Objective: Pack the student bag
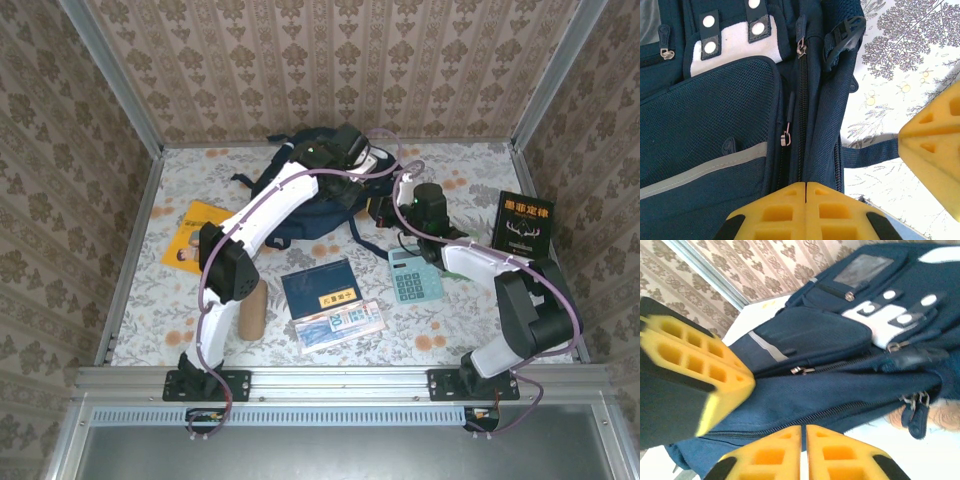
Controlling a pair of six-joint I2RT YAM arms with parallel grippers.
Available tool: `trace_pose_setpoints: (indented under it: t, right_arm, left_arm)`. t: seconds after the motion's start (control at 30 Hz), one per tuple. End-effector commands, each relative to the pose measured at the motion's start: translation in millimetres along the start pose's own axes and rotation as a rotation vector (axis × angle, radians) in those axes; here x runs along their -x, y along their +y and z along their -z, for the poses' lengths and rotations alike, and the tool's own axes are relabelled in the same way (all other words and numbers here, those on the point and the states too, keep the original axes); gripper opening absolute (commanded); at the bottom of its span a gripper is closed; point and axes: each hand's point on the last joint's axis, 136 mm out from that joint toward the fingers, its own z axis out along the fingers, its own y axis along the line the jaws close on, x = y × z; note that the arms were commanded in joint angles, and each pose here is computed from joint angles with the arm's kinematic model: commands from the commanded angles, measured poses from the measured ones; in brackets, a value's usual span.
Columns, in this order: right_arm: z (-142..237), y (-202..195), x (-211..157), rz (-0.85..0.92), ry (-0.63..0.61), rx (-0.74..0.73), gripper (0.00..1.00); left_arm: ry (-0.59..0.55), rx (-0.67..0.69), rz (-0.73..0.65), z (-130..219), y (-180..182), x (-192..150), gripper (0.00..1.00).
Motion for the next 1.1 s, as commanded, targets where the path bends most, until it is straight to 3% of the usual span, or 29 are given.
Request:
trace_pose_setpoints:
  t: [0.0,0.1,0.27,1.07]
  right_arm:
    - [-2,-16,-20,-0.004,0.070,-0.044,0.24]
    - [-10,-26,-28,-0.040,0.101,-0.053,0.32]
    - [-23,-38,-30,-0.077,0.111,-0.062,0.37]
    - [-54,-67,-19,-0.105,0.069,-0.081,0.35]
  left_arm:
    - [-0.093,0.014,0.034,20,11,24,0.00]
    - [-0.100,0.012,0.034,23,11,26,0.00]
    - [-0.101,0.010,0.032,26,11,26,0.00]
    - [-0.108,0.002,0.039,30,8,27,0.00]
